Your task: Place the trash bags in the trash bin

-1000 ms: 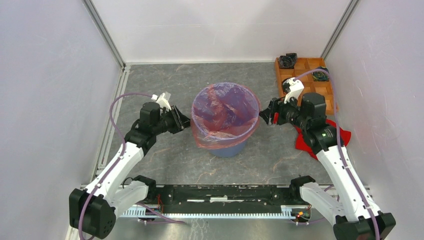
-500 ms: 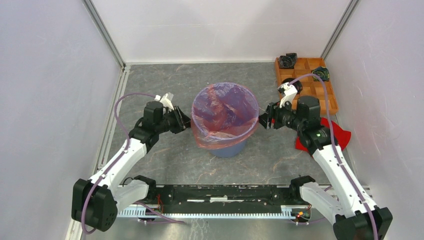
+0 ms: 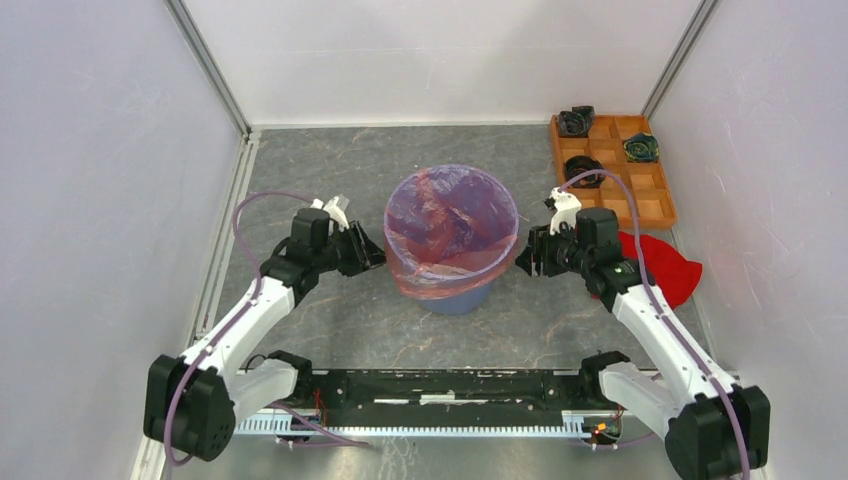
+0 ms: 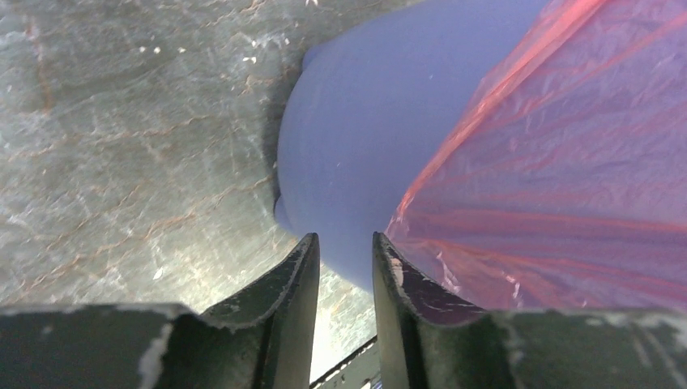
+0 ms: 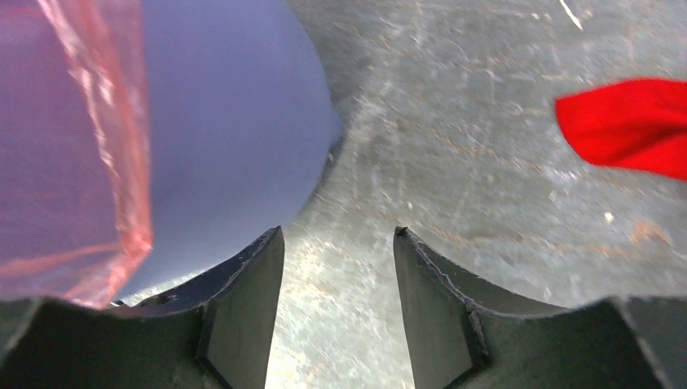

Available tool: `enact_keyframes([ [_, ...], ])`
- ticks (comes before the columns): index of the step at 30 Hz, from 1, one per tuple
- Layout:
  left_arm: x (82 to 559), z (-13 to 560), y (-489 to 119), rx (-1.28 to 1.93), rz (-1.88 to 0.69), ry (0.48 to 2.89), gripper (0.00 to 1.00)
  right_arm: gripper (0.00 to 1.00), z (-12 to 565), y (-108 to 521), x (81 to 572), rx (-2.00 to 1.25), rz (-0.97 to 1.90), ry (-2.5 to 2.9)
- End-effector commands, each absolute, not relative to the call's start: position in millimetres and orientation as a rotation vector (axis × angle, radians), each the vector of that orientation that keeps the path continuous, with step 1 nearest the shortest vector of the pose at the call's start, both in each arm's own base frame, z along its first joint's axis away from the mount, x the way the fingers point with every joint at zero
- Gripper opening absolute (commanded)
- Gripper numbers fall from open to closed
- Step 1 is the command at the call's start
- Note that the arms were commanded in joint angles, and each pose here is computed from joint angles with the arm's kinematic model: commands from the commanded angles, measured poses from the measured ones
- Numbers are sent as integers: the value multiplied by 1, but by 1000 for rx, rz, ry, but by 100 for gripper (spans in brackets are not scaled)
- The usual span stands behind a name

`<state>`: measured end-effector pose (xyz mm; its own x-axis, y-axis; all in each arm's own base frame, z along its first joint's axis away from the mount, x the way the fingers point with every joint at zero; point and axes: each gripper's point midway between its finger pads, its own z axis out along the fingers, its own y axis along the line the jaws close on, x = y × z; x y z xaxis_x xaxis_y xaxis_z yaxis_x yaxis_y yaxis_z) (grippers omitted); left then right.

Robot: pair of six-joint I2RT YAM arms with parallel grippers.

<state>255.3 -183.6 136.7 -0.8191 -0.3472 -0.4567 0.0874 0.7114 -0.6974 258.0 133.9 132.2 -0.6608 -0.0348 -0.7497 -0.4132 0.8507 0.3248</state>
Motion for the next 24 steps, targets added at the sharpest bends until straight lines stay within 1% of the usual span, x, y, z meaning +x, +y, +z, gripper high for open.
enact_keyframes([
  [1, 248, 157, -165, -96, -852, 2306, 43, 61, 168, 109, 254, -338, 431, 2191],
  [4, 244, 167, -147, -107, -740, 2277, 50, 65, 187, 98, 247, -341, 369, 2174],
  [7, 243, 188, -135, -141, -680, 2211, 60, 71, 209, 100, 247, -352, 382, 2127],
  [9, 246, 207, -128, -164, -648, 2161, 64, 74, 222, 103, 251, -361, 391, 2105],
  [12, 253, 244, -113, -189, -575, 2061, 71, 75, 243, 107, 255, -381, 407, 2088],
  [14, 253, 275, -107, -163, -555, 1977, 78, 79, 257, 109, 259, -392, 413, 2047],
  [16, 250, 313, -121, -31, -630, 1877, 83, 84, 262, 112, 263, -402, 419, 2022],
  [18, 242, 340, -155, 158, -805, 1842, 83, 84, 260, 115, 266, -414, 430, 2029],
  [21, 238, 364, -195, 330, -1036, 1863, 76, 84, 253, 120, 270, -419, 458, 2037],
  [24, 240, 389, -210, 374, -1049, 1809, 78, 85, 247, 120, 269, -422, 463, 2033],
])
